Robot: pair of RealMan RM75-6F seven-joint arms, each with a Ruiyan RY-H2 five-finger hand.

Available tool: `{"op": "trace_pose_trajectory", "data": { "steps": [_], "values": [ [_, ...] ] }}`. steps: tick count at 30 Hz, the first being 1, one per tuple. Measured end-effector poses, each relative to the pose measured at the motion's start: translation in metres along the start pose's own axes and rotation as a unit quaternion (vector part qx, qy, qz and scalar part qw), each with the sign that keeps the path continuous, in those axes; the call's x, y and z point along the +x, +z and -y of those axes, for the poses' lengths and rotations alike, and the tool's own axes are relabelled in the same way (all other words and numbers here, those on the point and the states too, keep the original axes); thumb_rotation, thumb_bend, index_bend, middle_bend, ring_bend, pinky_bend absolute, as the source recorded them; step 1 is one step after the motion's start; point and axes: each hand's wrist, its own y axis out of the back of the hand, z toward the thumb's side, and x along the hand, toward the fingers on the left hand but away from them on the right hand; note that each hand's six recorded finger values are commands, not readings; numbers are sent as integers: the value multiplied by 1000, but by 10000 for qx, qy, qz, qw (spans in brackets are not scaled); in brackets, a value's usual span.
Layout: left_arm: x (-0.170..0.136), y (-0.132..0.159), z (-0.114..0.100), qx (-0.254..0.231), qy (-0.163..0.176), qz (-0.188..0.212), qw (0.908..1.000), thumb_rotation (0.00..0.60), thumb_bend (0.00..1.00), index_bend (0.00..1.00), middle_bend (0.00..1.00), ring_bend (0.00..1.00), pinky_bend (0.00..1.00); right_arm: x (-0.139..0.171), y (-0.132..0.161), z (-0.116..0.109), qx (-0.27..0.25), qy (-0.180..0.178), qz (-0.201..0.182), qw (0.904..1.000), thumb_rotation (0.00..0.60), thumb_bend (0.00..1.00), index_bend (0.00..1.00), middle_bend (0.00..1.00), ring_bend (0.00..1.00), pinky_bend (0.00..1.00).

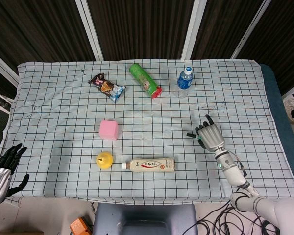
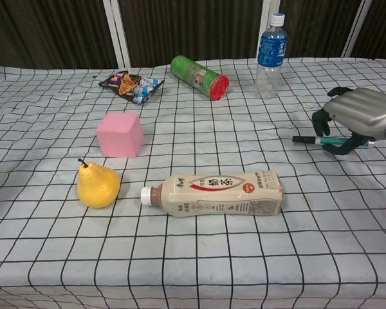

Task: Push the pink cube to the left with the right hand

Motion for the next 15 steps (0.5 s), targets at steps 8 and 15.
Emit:
{"op": "trace_pose_trajectory", "data": {
  "steps": [8,15],
  "values": [
    [-2,0,-2,-14,28,23,10000,600,406,0,0,0,204,19,-6,-14,-290,-12,8,9996,600,469,38,254,148,78],
    [-4,1,-1,38,41,15,10000,600,406,0,0,0,203,79,-18,-36,-810,-120,249,9963,600,447,10,21,0,8]
  ]
}}
